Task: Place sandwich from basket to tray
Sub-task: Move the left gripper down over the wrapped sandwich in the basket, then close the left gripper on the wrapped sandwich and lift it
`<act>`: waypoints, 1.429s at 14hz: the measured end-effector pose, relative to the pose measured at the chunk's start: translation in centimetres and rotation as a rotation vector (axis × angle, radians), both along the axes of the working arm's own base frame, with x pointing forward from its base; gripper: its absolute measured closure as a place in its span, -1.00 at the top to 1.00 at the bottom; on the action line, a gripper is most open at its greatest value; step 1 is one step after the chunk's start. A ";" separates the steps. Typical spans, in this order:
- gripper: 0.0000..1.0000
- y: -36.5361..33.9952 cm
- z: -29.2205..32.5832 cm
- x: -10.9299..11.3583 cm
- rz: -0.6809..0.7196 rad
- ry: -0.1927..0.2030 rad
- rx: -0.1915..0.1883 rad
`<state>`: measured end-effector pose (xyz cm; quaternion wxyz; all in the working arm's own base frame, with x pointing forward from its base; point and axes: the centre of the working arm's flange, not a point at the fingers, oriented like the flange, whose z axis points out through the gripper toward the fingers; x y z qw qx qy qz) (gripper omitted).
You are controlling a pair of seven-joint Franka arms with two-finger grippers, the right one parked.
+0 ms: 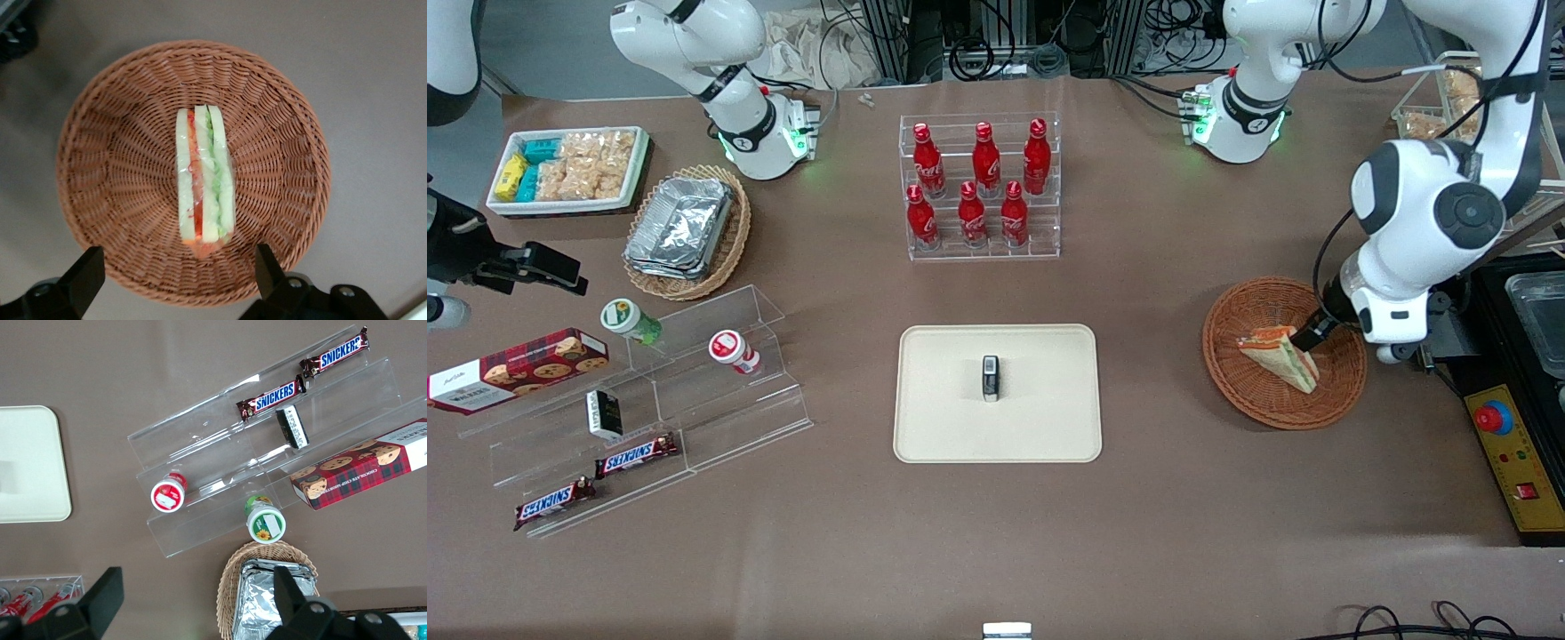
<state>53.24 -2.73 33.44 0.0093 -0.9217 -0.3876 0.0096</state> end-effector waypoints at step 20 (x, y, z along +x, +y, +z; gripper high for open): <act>-0.31 -0.5 -6.4 1.2 -0.040 -0.001 -0.011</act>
